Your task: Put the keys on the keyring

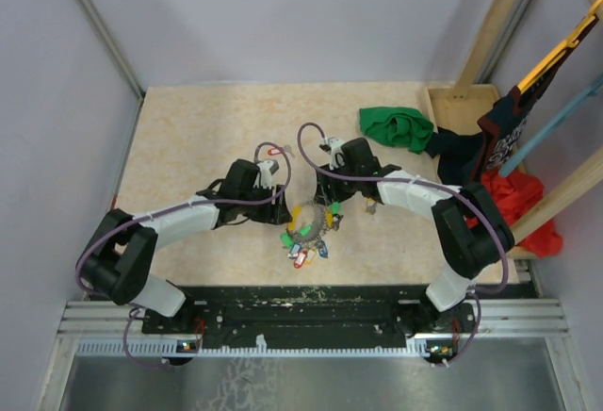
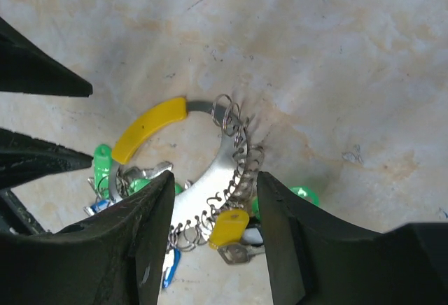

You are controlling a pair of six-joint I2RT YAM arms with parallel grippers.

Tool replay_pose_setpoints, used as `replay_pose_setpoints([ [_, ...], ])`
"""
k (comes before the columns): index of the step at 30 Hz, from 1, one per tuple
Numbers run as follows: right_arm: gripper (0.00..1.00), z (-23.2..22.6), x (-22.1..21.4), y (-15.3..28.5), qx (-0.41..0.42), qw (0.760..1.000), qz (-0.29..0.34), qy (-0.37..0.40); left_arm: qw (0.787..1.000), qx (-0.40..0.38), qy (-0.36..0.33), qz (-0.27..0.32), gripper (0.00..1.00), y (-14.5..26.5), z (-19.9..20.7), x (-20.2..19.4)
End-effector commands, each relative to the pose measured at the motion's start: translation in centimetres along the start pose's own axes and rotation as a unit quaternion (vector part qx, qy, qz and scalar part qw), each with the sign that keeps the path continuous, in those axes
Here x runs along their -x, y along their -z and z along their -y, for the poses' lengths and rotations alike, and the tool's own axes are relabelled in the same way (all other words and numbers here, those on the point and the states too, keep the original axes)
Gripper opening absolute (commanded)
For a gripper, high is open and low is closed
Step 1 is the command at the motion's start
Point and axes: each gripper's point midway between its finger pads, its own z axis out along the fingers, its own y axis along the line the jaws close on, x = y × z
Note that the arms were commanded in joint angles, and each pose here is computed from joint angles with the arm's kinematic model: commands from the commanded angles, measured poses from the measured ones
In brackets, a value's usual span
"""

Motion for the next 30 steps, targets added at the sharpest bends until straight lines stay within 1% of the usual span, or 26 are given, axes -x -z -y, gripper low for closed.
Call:
replay_pose_setpoints([
  [1,0.5,-0.3,2.4,-1.5,-0.023,0.999,0.013,0.043,1.0,-0.015,0.015,0.005,0.68,-0.3,0.3,-0.1],
  [8,0.48,0.3,2.3,-3.7,-0.05,0.997,-0.001,0.053,1.0,-0.013,0.026,0.007,0.68,-0.2,0.0,-0.7],
  [16,0.45,0.5,1.3,-5.3,-0.057,0.996,-0.019,0.06,0.999,-0.018,0.045,0.016,0.68,0.1,-0.3,-1.1],
  [18,0.4,0.6,1.1,-5.5,-0.059,0.996,-0.02,0.061,0.998,-0.022,0.051,0.017,0.69,0.2,-0.3,-1.2],
  [19,0.36,0.7,1.1,-5.5,-0.059,0.996,-0.019,0.062,0.998,-0.027,0.053,0.017,0.69,0.2,-0.2,-1.2],
  [24,0.08,-0.2,2.3,-4.5,-0.048,0.996,0.008,0.069,0.996,-0.048,0.067,0.024,0.69,0.5,0.2,-0.7],
  [26,0.0,-0.7,3.0,-3.9,-0.041,0.996,0.026,0.075,0.995,-0.06,0.073,0.032,0.69,0.7,0.3,-0.2],
  [30,0.0,-1.6,4.3,-2.7,-0.03,0.994,0.059,0.085,0.992,-0.089,0.081,0.036,0.7,1.0,1.0,0.8],
])
